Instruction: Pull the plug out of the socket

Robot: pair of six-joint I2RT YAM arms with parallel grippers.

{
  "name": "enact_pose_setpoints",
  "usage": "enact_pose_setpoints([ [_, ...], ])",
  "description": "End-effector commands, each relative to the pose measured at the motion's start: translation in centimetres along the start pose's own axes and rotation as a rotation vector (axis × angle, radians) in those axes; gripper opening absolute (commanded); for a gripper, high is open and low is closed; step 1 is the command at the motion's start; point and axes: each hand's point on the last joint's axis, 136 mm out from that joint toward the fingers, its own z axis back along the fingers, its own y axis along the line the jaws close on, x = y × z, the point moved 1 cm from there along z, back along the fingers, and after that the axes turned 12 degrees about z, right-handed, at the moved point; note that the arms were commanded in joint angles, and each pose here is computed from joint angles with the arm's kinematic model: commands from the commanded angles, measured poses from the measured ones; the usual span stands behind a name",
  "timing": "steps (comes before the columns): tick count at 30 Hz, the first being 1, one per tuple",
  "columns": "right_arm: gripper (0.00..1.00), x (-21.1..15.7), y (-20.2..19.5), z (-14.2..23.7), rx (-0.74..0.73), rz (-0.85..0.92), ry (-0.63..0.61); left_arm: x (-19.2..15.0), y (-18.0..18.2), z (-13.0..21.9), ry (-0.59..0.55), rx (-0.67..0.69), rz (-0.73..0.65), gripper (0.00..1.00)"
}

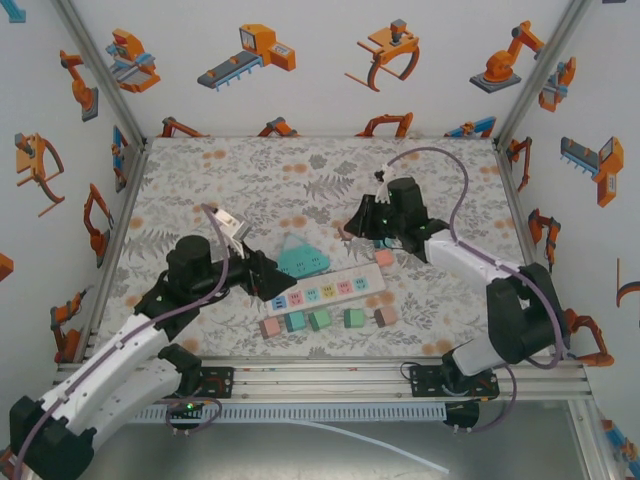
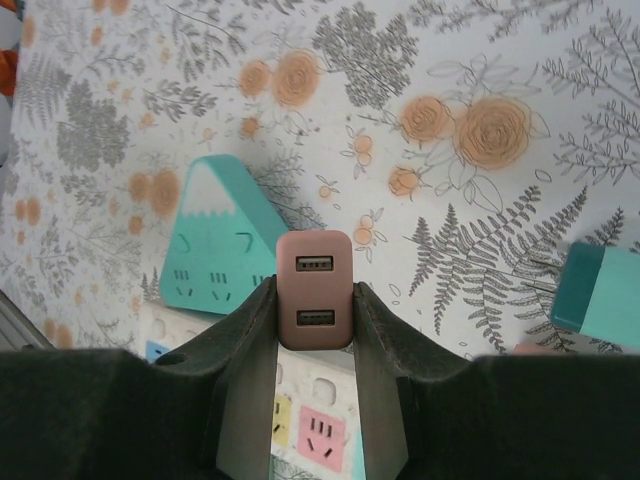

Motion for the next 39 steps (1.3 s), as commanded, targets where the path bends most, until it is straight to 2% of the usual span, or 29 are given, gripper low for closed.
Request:
enact_pose_setpoints([
  [1,0.11,-0.9,-1.0,-1.8,-0.015,-0.052,-0.003,-0.9,1.4,1.3,-0.025,0.088,-0.005,0.84],
  [5,0.15,-2.5,-2.2,-3.2,-0.037,-0.072,0.022,-1.1,4.4,3.1,-0.084,0.273,0.035,0.96],
  [8,0.19,-3.6,-3.2,-3.7,-0.070,-0.079,0.037,-1.6,6.8,4.2,-0.084,0.417,0.061,1.00],
  [15,0.40,-6.1,-5.1,-3.2,-0.170,-0.094,0.086,-1.2,10.8,6.6,-0.177,0.686,0.112,0.97],
  [22,0.45,-5.3,-5.0,-1.1,-0.208,-0.050,0.066,-0.1,12.6,7.4,-0.268,0.793,0.082,0.97],
  [27,0.46,-3.0,-4.9,2.3,-0.258,0.001,-0.002,1.1,14.0,8.8,-0.333,0.924,0.034,0.97],
  [32,0.50,-0.4,-7.7,7.5,-0.443,0.055,-0.122,3.4,15.1,11.2,-0.458,1.086,-0.077,0.97],
  [36,0.65,0.5,-11.4,12.1,-0.673,0.069,-0.211,4.4,16.2,12.9,-0.538,1.194,-0.140,0.97],
  [39,0.73,0.2,-14.1,14.9,-0.848,0.076,-0.227,4.6,17.1,12.8,-0.532,1.189,-0.195,0.97],
])
